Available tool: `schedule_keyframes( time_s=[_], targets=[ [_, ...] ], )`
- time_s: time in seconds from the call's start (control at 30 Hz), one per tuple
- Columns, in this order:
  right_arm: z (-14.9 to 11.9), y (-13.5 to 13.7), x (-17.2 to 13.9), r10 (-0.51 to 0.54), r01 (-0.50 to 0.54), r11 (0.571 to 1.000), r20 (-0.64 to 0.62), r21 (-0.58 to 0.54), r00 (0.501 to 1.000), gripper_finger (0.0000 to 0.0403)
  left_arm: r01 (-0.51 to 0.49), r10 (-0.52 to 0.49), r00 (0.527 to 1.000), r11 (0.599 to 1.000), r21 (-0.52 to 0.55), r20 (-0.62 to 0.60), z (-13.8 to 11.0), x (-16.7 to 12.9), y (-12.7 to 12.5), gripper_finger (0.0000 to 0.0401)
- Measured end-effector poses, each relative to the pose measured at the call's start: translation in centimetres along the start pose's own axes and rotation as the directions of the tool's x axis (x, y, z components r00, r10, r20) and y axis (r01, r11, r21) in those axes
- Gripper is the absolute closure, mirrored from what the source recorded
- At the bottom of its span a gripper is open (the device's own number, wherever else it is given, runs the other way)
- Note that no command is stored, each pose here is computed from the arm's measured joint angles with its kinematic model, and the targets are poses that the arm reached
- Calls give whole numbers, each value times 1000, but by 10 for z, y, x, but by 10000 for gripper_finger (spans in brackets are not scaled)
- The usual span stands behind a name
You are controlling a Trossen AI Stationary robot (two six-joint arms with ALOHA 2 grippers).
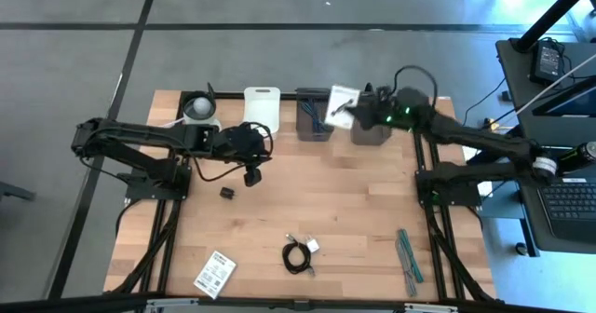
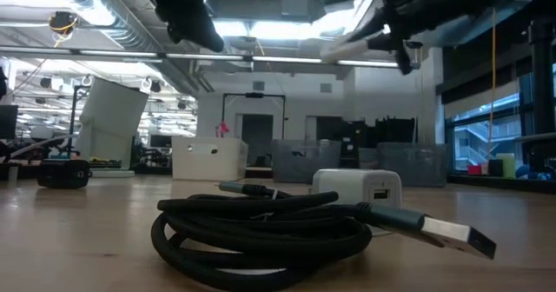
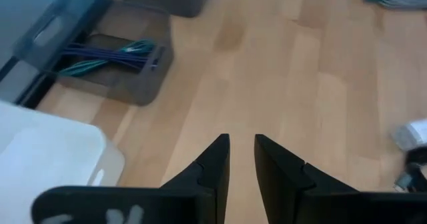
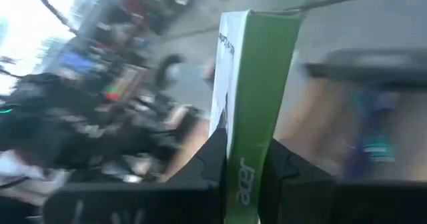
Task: Pick and place items into bin
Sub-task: Put the top card reader box into the right black bin
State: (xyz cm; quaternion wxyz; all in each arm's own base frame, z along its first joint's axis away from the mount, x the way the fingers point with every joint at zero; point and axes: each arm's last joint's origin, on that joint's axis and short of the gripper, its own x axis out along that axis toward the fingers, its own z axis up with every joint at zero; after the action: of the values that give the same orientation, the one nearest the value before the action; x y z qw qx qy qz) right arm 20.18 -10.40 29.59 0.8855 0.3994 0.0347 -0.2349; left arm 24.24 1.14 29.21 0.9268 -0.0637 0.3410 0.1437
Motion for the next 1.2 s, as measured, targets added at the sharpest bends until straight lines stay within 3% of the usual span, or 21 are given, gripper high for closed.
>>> schedule_keyframes(
  time_s=[0.17, 0.37, 0.5, 0.63, 0.8, 0.97, 1.1, 1.2],
  targets=[
    [48, -10, -18, -226, 218, 971, -69, -99, 972, 362, -82, 84, 996, 992, -92, 19, 2, 1, 9, 336],
    [83, -39, -15, -508, 484, 861, -259, -153, 822, 362, -112, 121, 992, 982, -155, 46, 7, 3, 21, 336],
    [86, -75, 2, -592, 587, 797, -380, -144, 710, 361, -134, 145, 988, 974, -184, 45, 8, 4, 28, 336],
    [75, -102, 10, -593, 616, 777, -482, -130, 645, 359, -144, 159, 986, 958, -248, 44, 9, 4, 33, 336],
    [65, -120, 18, -537, 574, 816, -468, -76, 702, 363, -146, 164, 986, 951, -271, 43, 9, 4, 34, 336],
    [49, -137, 14, -550, 610, 791, -505, -58, 665, 360, -153, 171, 984, 951, -271, 44, 9, 4, 34, 336],
    [40, -145, 17, -500, 566, 824, -505, -28, 703, 358, -171, 190, 981, 947, -271, 46, 9, 4, 35, 336],
    [34, -148, 17, -489, 569, 823, -514, -3, 705, 357, -193, 214, 976, 943, -271, 49, 9, 4, 36, 336]
  ],
)
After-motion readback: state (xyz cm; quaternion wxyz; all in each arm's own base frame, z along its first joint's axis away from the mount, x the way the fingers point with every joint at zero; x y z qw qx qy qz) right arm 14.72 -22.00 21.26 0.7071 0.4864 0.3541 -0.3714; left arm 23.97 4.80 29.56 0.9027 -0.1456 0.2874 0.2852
